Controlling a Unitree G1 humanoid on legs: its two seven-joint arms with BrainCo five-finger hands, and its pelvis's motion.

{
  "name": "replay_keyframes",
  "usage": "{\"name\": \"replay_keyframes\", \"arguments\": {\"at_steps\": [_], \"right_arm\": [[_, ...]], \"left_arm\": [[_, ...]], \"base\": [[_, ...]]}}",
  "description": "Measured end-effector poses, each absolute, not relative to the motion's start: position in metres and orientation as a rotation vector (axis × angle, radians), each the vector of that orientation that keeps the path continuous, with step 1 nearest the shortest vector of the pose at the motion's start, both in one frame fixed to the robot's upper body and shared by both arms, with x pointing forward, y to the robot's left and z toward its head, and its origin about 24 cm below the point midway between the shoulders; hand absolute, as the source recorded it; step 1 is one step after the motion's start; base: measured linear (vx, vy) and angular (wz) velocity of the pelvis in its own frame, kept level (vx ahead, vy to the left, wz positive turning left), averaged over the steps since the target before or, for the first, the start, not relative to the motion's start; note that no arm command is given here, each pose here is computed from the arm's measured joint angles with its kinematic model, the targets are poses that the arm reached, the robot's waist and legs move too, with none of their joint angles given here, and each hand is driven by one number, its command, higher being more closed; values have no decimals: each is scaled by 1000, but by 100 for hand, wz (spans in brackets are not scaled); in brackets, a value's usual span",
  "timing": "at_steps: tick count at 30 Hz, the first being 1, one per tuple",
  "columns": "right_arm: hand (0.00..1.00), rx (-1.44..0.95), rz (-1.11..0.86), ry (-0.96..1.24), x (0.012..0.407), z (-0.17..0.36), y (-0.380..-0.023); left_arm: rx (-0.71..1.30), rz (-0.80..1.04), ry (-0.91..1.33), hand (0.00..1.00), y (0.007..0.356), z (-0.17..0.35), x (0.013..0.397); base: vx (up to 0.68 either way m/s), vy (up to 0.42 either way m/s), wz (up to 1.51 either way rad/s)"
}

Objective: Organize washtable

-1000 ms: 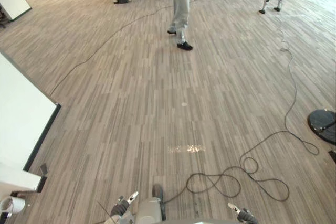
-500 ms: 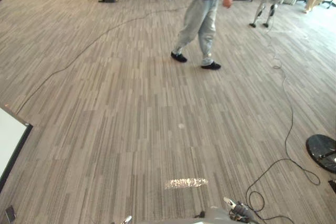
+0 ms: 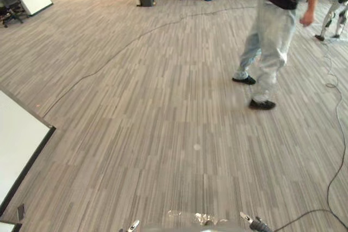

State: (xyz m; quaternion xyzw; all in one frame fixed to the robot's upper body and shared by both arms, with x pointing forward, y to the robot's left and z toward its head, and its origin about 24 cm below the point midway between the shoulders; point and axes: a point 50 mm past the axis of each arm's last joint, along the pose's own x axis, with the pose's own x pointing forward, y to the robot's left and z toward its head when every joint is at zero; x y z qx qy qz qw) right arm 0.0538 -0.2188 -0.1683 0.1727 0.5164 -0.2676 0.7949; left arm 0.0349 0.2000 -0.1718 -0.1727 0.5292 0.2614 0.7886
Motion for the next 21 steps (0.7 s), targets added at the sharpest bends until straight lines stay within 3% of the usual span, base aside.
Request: {"name": "replay_keyframes", "arguments": {"at_steps": [8,21], "right_arm": [[0,393,-526,1149,47,-173,-195],[0,408,-528,1170,42,-174,-197]], "left_arm": [[-282,555,1138,0,221,-168,35],[-195,425,1165,0,220,-169,38]], "base": [[201,106,-27],[-4,8,2]]}}
